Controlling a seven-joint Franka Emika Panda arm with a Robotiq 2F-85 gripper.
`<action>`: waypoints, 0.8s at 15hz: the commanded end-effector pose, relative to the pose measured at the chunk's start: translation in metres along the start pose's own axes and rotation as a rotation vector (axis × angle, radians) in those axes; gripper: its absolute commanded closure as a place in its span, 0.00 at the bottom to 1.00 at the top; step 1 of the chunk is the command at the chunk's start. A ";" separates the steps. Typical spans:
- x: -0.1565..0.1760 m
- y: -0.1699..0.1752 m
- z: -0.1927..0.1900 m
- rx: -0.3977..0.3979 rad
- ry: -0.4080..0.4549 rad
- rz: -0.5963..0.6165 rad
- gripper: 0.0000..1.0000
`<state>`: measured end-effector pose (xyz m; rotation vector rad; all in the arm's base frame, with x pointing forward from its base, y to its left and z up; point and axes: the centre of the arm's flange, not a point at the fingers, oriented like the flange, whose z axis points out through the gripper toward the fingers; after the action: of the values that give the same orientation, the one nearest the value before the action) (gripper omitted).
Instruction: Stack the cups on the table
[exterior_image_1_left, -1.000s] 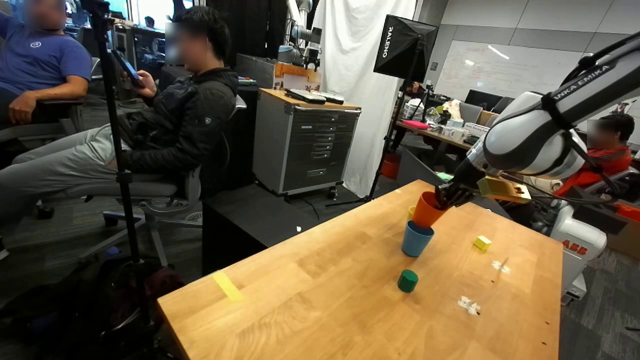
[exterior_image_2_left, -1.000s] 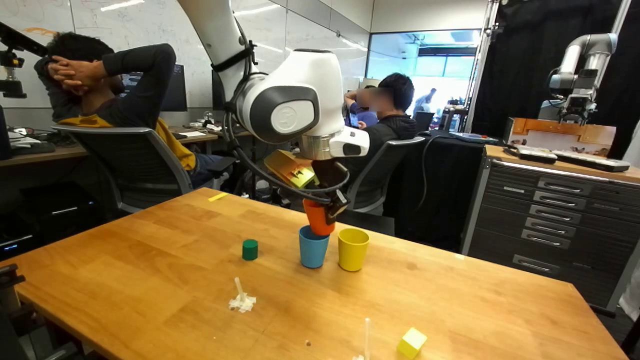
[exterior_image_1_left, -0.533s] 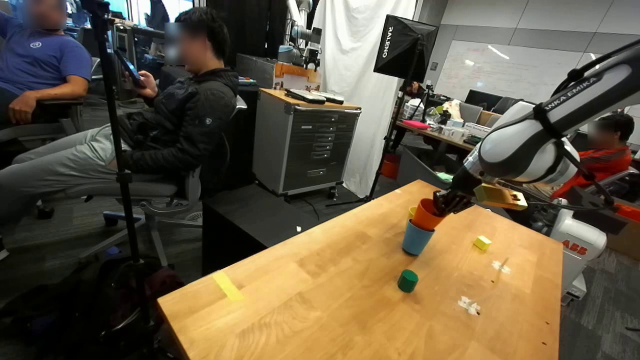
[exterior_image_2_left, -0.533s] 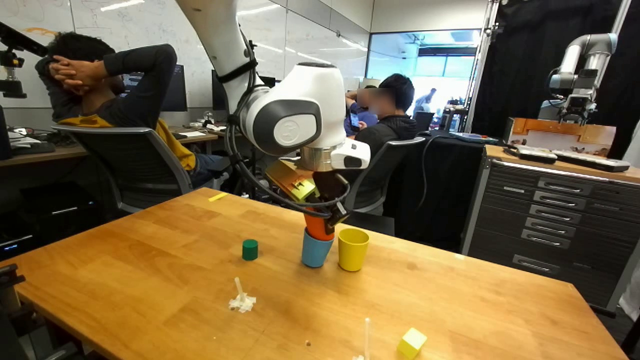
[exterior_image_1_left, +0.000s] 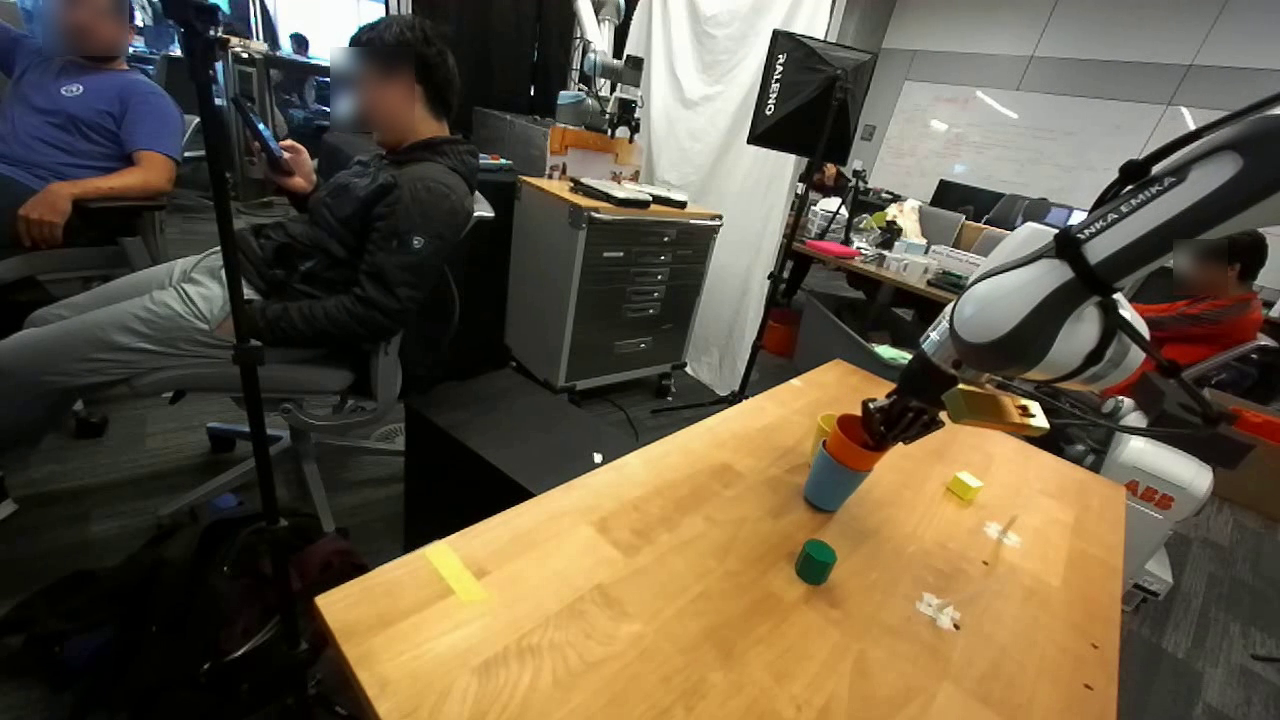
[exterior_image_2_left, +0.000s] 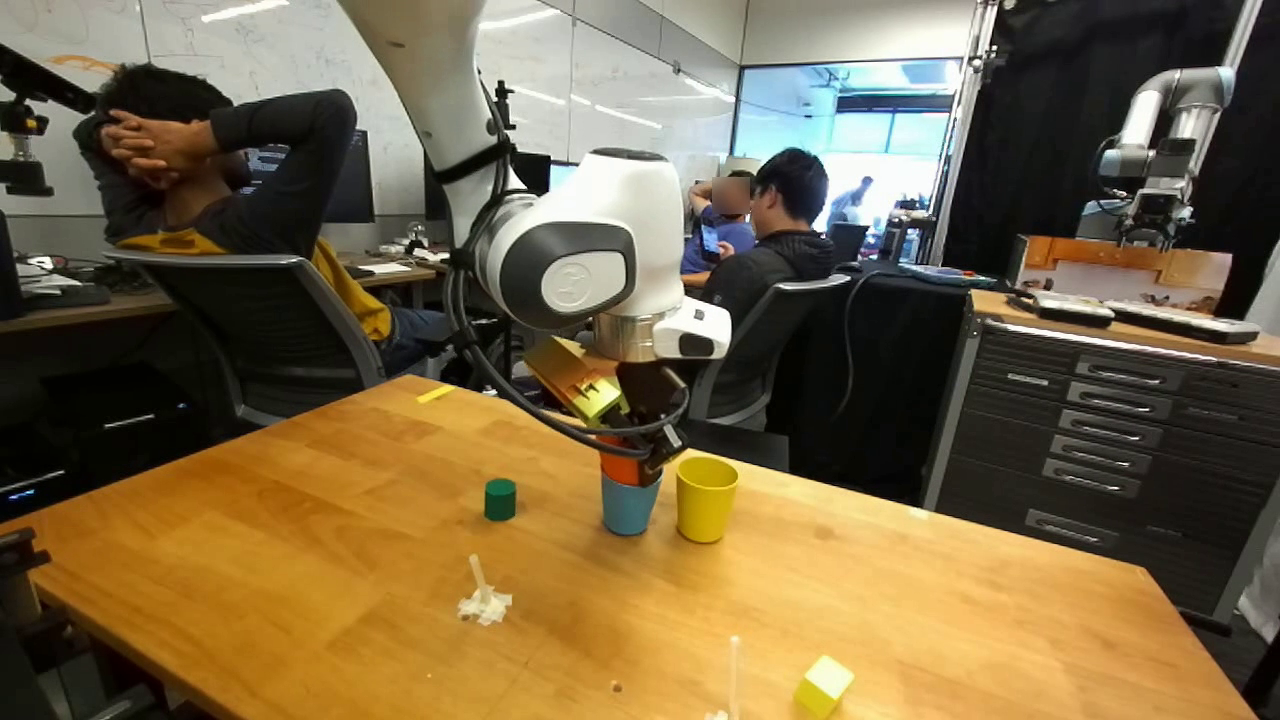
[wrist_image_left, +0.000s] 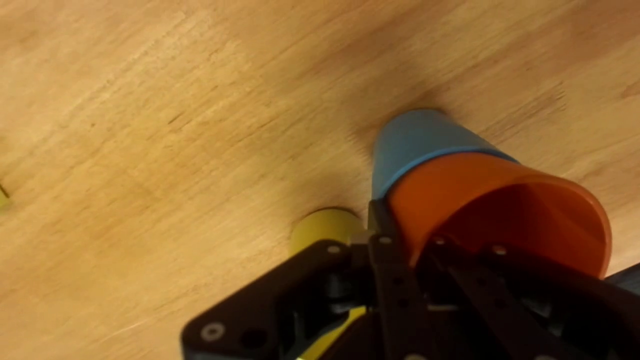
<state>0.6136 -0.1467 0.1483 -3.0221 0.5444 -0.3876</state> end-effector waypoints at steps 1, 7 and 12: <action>0.006 0.001 0.005 0.012 0.009 -0.002 0.94; 0.007 -0.001 0.003 0.013 0.009 0.002 0.97; 0.007 -0.002 0.002 0.005 0.012 0.000 0.97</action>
<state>0.6137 -0.1471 0.1481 -3.0219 0.5458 -0.3878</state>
